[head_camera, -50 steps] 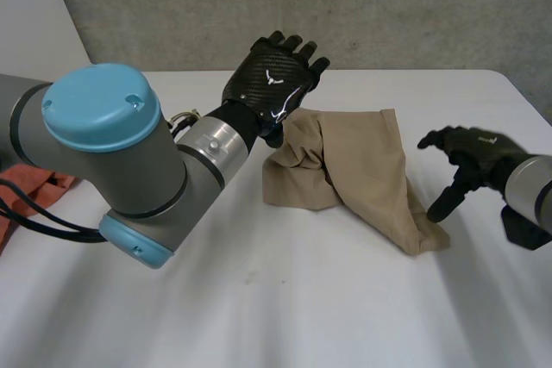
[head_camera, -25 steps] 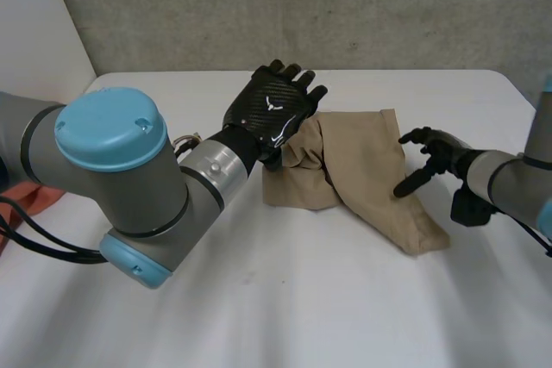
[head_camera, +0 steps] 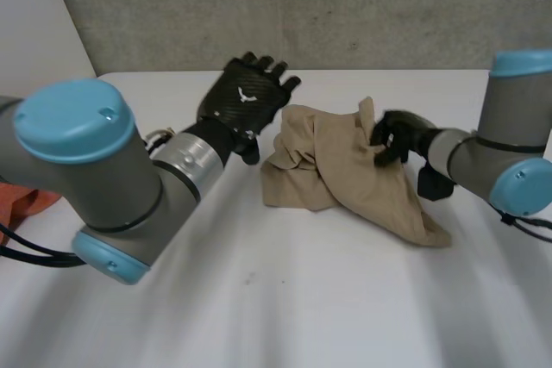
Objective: Fold the laundry.
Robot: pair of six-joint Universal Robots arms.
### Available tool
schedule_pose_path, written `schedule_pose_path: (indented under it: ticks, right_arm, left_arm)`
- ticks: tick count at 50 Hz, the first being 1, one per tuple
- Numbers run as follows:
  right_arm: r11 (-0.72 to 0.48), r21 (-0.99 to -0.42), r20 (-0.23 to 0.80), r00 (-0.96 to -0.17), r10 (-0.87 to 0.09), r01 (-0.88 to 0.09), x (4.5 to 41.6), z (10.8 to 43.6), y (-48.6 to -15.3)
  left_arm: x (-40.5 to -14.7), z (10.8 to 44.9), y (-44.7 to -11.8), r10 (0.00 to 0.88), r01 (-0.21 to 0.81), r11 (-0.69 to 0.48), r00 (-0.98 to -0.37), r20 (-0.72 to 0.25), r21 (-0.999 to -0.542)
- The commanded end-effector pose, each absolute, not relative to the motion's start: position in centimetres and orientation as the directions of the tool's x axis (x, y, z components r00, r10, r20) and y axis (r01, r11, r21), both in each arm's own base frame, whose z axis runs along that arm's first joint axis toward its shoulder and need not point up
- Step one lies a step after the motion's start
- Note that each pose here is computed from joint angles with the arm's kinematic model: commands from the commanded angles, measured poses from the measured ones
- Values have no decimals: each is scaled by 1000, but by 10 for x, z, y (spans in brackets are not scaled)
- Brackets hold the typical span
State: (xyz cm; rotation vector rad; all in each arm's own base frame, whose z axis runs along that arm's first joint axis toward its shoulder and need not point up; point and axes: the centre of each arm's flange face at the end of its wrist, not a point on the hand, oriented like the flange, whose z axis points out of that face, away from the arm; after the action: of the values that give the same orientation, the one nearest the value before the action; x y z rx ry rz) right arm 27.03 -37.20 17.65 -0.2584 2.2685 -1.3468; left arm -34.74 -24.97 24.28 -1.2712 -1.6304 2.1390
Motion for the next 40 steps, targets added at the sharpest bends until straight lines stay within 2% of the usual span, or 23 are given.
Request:
schedule_pose_path:
  ticks: [1,2,3,5,6,8,9,14,22,26,34,40]
  right_arm:
    - [167,-933,108,-692,-714,-319,329,209,-296]
    - [131,-923,153,-654,-741,-363,335,207,-285]
    - [55,-895,235,-573,-786,-442,346,201,-263]
    - [-15,-860,303,-486,-820,-511,354,193,-242]
    - [-76,-818,358,-402,-842,-570,357,181,-223]
    - [-132,-783,399,-329,-856,-608,360,171,-208]
    - [-192,-751,439,-260,-860,-632,362,161,-194]
    - [-296,-708,510,-174,-842,-641,363,144,-177]
    - [-364,-749,574,-267,-774,-553,359,169,-180]
    - [-375,-782,574,-342,-744,-497,351,197,-182]
    - [-269,-852,474,-440,-763,-450,335,213,-182]
    - [-141,-852,406,-467,-786,-504,309,219,-182]
  left_arm:
    - [-329,267,-259,512,343,-403,-684,-519,-849]
    - [-327,269,-259,505,344,-401,-690,-518,-849]
    - [-326,271,-260,498,343,-399,-698,-515,-850]
    - [-322,274,-259,491,338,-392,-710,-505,-856]
    - [-320,275,-259,489,336,-389,-714,-501,-858]
    - [-317,276,-257,487,333,-383,-720,-495,-862]
    - [-315,277,-257,485,330,-383,-723,-492,-863]
    - [-311,271,-250,500,334,-360,-719,-483,-871]
    - [-309,260,-243,520,349,-334,-707,-480,-876]
    - [-311,260,-242,527,345,-338,-701,-480,-875]
    - [-313,258,-243,535,344,-347,-692,-485,-873]
    - [-322,252,-242,595,319,-375,-637,-490,-871]
